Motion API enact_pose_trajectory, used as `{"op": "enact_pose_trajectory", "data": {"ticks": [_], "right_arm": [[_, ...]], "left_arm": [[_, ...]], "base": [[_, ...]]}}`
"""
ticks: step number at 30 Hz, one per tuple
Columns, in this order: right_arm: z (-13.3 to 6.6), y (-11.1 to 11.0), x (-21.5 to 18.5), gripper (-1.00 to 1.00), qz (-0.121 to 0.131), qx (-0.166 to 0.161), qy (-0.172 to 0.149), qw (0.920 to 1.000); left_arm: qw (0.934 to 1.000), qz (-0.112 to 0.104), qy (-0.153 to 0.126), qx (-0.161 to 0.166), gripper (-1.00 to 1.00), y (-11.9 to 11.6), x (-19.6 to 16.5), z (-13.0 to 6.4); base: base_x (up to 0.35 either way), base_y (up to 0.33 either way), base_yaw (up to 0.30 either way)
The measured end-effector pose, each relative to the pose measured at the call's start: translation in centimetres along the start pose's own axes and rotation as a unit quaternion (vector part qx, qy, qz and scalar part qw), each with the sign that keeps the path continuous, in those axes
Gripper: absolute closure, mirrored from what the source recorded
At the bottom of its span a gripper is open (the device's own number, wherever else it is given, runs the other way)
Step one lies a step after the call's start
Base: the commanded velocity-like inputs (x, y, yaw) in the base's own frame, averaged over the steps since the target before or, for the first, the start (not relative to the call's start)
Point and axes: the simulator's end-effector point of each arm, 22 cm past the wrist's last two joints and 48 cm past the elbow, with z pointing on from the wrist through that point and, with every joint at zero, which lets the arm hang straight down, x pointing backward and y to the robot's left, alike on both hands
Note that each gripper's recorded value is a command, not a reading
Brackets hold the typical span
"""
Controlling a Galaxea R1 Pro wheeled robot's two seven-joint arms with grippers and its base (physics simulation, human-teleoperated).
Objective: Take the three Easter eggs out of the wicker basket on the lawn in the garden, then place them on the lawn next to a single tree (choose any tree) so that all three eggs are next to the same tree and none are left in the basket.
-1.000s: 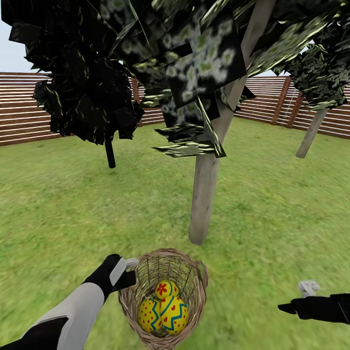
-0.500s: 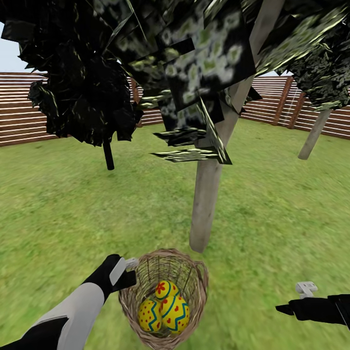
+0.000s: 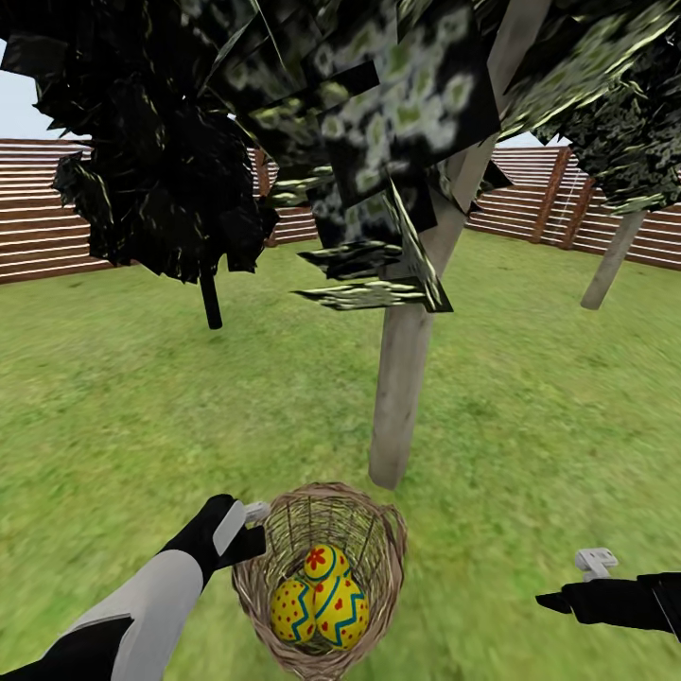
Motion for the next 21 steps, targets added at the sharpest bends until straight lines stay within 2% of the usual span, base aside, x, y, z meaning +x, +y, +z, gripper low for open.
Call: {"op": "enact_pose_trajectory", "data": {"ticks": [6, 8, 11, 14, 21], "right_arm": [[1.0, -0.2, 0.4, -1.0, 0.001, -0.003, -0.006, 1.0], [1.0, -0.5, 0.0, -1.0, -0.011, -0.005, -0.019, 0.9997], [1.3, -0.6, 0.0, -1.0, -0.015, -0.01, -0.026, 0.9995], [1.7, 0.2, -0.4, -1.0, -0.014, -0.034, -0.042, 0.9985], [2.9, -0.8, 0.4, -1.0, -0.013, -0.017, -0.039, 0.999]], "left_arm": [[1.0, 0.0, 0.0, 0.0, 1.0, 0.1, 0.3, 1.1], [1.0, 0.0, 0.0, 0.0, 1.0, 0.1, 0.4, 1.5], [1.0, 0.0, 0.0, 0.0, 1.0, 0.2, 0.6, 2.1], [1.0, 0.0, 0.0, 0.0, 1.0, 0.2, 0.8, 2.7], [1.0, 0.0, 0.0, 0.0, 1.0, 0.4, 1.1, 4.0]], "base": [[0.0, 0.0, 0.0], [0.0, 0.0, 0.0], [0.0, 0.0, 0.0], [0.0, 0.0, 0.0], [0.0, 0.0, 0.0]]}}
